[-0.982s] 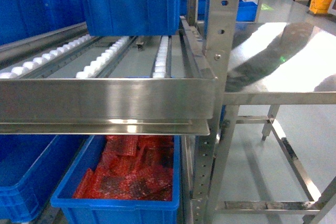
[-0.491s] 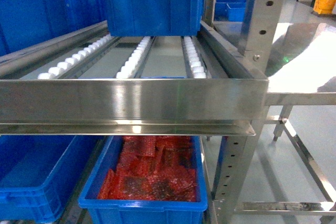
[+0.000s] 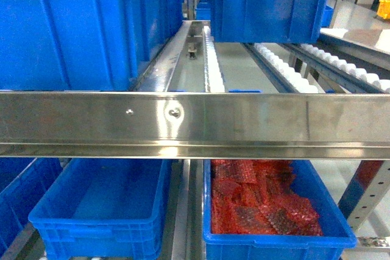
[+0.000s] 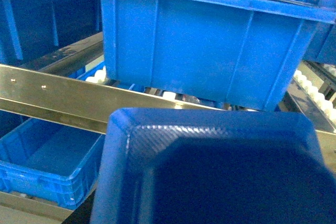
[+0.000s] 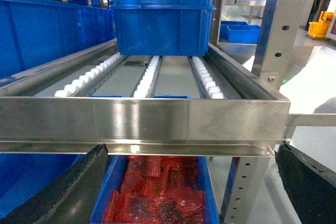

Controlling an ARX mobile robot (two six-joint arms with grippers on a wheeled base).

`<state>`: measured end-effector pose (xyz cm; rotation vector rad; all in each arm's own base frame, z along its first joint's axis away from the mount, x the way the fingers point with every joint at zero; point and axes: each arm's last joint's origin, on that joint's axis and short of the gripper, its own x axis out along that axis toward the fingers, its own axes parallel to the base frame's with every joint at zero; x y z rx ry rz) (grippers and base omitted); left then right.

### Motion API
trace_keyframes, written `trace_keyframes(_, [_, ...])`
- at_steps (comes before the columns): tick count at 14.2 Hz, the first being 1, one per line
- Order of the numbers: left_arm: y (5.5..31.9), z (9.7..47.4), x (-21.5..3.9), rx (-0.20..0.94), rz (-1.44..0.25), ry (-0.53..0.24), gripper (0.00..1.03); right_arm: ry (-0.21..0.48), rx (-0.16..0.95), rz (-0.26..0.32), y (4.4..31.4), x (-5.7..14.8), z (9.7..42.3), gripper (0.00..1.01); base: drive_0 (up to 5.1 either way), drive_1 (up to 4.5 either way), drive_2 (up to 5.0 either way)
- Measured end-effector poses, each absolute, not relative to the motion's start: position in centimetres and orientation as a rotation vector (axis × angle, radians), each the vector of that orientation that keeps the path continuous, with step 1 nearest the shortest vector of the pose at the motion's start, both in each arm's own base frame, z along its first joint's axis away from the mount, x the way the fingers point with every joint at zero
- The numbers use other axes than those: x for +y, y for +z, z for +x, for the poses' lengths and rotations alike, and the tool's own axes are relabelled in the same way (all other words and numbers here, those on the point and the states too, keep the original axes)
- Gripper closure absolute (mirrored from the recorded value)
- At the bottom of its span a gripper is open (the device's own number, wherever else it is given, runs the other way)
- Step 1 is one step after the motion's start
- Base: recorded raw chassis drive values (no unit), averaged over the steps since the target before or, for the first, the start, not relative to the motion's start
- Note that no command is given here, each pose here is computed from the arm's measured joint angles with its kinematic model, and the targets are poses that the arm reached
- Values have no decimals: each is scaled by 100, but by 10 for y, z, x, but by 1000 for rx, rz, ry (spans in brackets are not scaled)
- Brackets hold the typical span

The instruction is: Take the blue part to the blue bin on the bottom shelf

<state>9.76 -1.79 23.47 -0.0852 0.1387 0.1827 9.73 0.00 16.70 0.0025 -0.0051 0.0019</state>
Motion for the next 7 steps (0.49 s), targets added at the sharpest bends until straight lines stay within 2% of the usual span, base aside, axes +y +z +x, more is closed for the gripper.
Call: trace_keyframes(7, [235, 98, -18, 139, -86, 180, 60, 3, -2, 2, 167, 0, 97, 3, 0, 0, 0])
